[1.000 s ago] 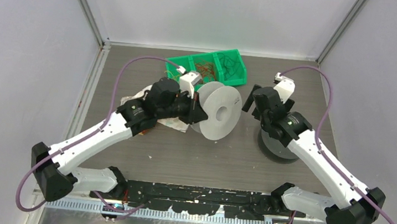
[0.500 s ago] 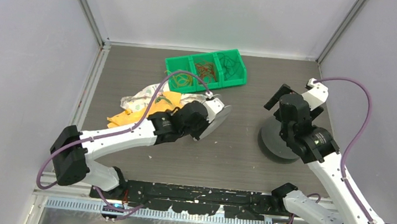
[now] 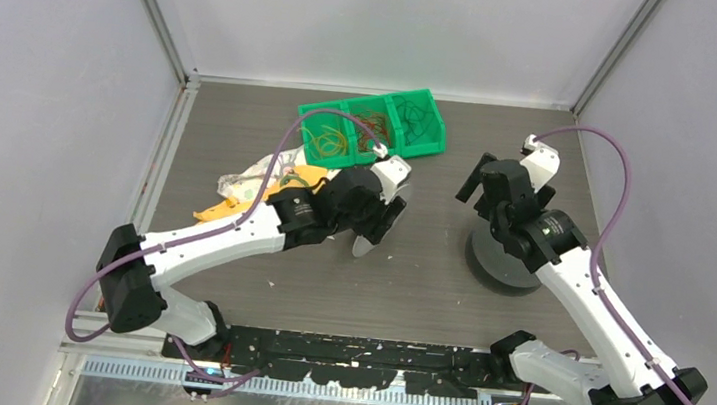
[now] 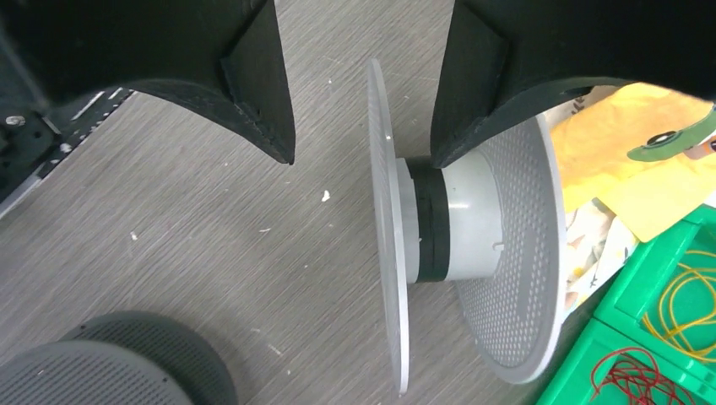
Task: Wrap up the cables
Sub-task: Place the cable reel at the center of the board, then pick up the cable from the storage box.
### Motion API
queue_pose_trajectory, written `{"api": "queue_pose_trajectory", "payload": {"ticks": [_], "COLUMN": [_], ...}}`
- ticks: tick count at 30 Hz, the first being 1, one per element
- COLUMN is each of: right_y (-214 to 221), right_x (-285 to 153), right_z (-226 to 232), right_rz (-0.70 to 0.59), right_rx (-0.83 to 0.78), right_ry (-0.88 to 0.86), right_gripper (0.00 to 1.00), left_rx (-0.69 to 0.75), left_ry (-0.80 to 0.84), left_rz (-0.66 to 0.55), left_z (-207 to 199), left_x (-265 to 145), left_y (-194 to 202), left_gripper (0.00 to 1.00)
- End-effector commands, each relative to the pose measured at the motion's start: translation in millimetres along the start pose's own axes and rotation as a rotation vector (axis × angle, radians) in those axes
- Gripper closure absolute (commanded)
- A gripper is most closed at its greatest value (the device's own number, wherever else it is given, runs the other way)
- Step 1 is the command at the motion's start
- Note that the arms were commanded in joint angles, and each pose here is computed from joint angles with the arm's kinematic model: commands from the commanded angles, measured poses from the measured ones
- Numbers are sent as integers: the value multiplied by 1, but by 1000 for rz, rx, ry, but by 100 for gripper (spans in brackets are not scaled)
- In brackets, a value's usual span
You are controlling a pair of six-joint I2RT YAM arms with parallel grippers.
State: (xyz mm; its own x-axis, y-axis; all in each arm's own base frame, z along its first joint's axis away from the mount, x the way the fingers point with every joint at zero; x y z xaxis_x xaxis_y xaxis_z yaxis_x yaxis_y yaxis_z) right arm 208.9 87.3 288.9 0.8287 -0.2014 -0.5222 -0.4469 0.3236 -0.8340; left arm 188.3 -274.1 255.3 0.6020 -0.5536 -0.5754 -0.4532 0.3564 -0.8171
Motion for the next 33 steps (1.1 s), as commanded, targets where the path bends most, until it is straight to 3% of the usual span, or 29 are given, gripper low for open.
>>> {"api": "queue_pose_trajectory", "payload": {"ticks": [1,7,9,12,19,23,24,29,33], "right_y": [-9,-8,-8,-7,-19,-36,-40,-60,-62], "right_x": [-4,3,6,10,25,61,74,141,193], "right_z": [9,15,18,22,42,67,72,103,129], "right_rz": [7,21,25,30,13,45,70,131,173], "right_rx": [54,31,31,37,-30,-125,-123,-33,29], "right_ry": [-41,-30,-34,-44,-44,-15,-19,-55,-70], "right_gripper": [0,0,0,0,0,0,3,34,36], "left_rx": [-78,-338,-389,-379,-361,-345,-345,-393,-481], "left_ry": [26,-88,-124,-157,-143,-168,-173,-191,-152], "left_rz": [-87,-159,-156,-114,-84,-73,-68,-58,-79], "left_z": [1,54,70,77,76,79,80,93,114], "left_x": [-22,-56,-59,-50,-33,-29,-29,-38,-54], "left_y": [-34,-49,-42,-32,-28,-31,-31,-32,-29], "left_gripper": [38,37,24,18,18,19,19,19,19]}}
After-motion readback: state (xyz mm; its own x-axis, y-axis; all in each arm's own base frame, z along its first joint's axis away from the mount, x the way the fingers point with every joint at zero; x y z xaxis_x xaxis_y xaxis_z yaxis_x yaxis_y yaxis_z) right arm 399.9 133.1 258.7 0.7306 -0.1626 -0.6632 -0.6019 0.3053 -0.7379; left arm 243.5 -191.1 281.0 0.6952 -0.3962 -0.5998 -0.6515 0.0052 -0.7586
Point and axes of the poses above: each gripper's point midway between its finger pads, its own x axis out along the fingers, its own z axis along the line the jaws close on, y = z × x, the point moved 9 cm from there along -x, back along the fingers, and after that the axes turned 2 degrees about -x, right-handed, at the moved point
